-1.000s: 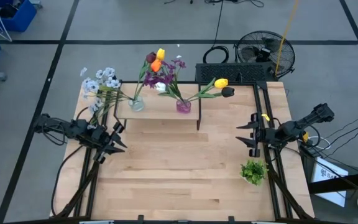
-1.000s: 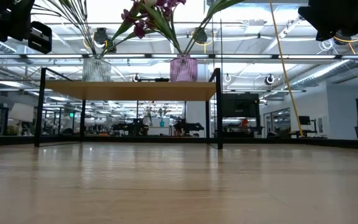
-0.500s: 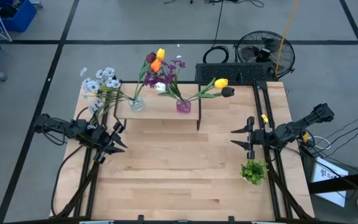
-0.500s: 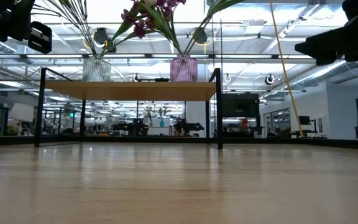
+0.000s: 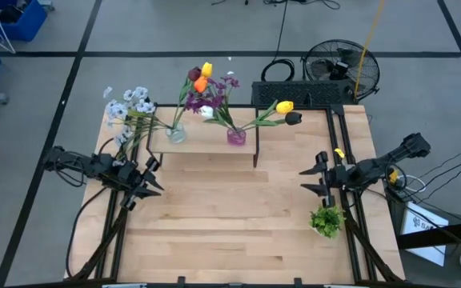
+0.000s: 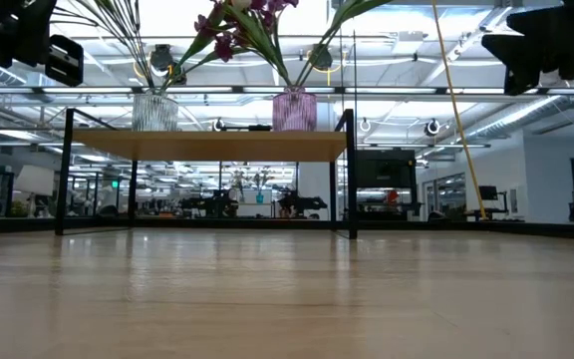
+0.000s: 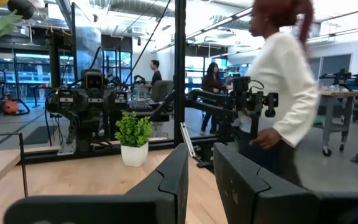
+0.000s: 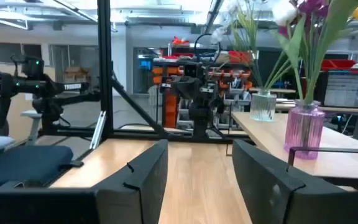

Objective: Pick and place flowers into a vace then onto a shelf
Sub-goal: Return to Home Position

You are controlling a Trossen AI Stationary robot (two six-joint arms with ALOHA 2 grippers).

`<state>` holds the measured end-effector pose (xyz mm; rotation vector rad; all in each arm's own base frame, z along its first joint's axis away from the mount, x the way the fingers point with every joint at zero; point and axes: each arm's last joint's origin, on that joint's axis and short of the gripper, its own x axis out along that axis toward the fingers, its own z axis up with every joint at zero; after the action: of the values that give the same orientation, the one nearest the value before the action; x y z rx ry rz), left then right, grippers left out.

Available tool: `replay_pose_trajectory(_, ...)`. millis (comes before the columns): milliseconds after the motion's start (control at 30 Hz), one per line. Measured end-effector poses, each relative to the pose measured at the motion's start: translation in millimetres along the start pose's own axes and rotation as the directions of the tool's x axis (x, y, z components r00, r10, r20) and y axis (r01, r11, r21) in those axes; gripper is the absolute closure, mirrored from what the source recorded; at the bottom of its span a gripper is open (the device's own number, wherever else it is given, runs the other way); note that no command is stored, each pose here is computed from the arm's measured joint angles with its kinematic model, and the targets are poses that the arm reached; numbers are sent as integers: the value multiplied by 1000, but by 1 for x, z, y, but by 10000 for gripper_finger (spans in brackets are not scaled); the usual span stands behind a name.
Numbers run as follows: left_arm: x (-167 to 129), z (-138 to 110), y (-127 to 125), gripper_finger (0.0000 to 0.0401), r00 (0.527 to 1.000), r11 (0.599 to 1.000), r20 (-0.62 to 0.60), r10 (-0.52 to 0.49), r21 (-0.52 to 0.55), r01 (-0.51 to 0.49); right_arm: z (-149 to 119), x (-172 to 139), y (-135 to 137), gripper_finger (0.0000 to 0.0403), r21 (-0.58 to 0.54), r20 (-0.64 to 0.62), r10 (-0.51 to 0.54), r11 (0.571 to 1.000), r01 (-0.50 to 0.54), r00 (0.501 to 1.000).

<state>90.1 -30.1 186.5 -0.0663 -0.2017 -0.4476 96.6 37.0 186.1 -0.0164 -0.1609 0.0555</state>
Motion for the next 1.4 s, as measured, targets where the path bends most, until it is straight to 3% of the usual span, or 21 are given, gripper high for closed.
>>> replay_pose_trajectory(1400,0,0,0,320,1000,1000,3,-1,1,1,-1,0,0,231,-4,-9,1,1000,-1,1000)
